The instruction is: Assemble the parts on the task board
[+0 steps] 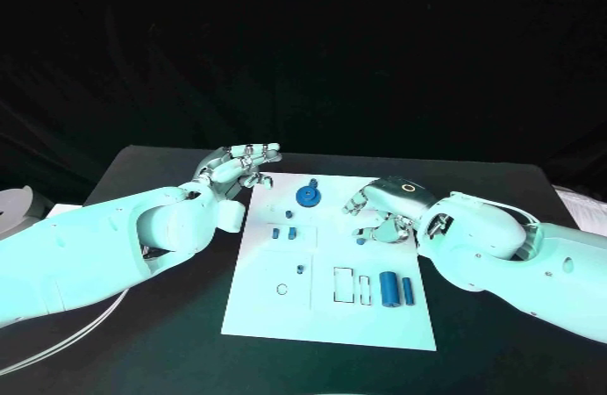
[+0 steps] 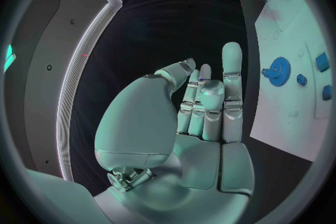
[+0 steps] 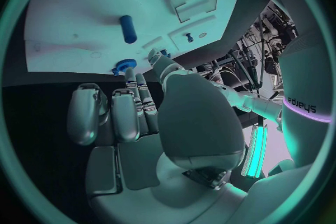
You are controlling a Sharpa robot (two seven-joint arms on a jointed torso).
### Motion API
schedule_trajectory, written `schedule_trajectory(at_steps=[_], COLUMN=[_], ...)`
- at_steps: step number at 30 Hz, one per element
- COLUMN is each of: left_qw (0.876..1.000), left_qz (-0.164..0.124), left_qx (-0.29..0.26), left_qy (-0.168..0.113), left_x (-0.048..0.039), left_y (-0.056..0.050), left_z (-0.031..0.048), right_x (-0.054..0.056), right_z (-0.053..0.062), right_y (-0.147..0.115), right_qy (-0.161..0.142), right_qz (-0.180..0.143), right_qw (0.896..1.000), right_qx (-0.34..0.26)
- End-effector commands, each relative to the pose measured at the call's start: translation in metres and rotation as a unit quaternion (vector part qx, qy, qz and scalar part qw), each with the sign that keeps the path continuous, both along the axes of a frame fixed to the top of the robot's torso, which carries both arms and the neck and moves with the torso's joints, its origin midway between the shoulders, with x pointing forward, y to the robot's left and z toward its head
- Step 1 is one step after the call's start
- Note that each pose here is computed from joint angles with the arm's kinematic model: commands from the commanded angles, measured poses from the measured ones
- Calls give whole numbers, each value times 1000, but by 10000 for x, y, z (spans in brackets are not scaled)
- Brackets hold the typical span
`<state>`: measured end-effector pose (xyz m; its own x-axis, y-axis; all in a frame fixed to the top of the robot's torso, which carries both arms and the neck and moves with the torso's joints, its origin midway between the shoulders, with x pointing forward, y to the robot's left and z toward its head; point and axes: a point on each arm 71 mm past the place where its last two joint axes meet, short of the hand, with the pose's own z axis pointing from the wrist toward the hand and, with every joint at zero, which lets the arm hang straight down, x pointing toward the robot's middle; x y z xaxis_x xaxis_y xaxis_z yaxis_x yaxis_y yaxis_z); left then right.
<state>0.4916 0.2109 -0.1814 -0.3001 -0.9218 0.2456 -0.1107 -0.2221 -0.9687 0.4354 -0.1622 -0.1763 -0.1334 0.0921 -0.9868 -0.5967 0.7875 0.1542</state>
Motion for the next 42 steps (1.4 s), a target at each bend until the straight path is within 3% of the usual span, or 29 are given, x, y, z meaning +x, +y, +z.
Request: schedule_trajectory(at_steps=[1,29,42], left_qw=[1000,1000,1000], left_qz=[-12,-13,-14], left_qx=[-8,-8,-8], left_qy=[-1,0,1], left_x=[-13,-12,-12], left_y=[-31,-24,-25], left_z=[13,8,5], right_x=[23,13,47], right_z=[-29,-246,-254], right_y=[-114,-65,-35], right_qy=[22,58,43], right_qz=[-23,-2,-8], right_qw=[999,995,996], right_qx=[-35,-79,-74])
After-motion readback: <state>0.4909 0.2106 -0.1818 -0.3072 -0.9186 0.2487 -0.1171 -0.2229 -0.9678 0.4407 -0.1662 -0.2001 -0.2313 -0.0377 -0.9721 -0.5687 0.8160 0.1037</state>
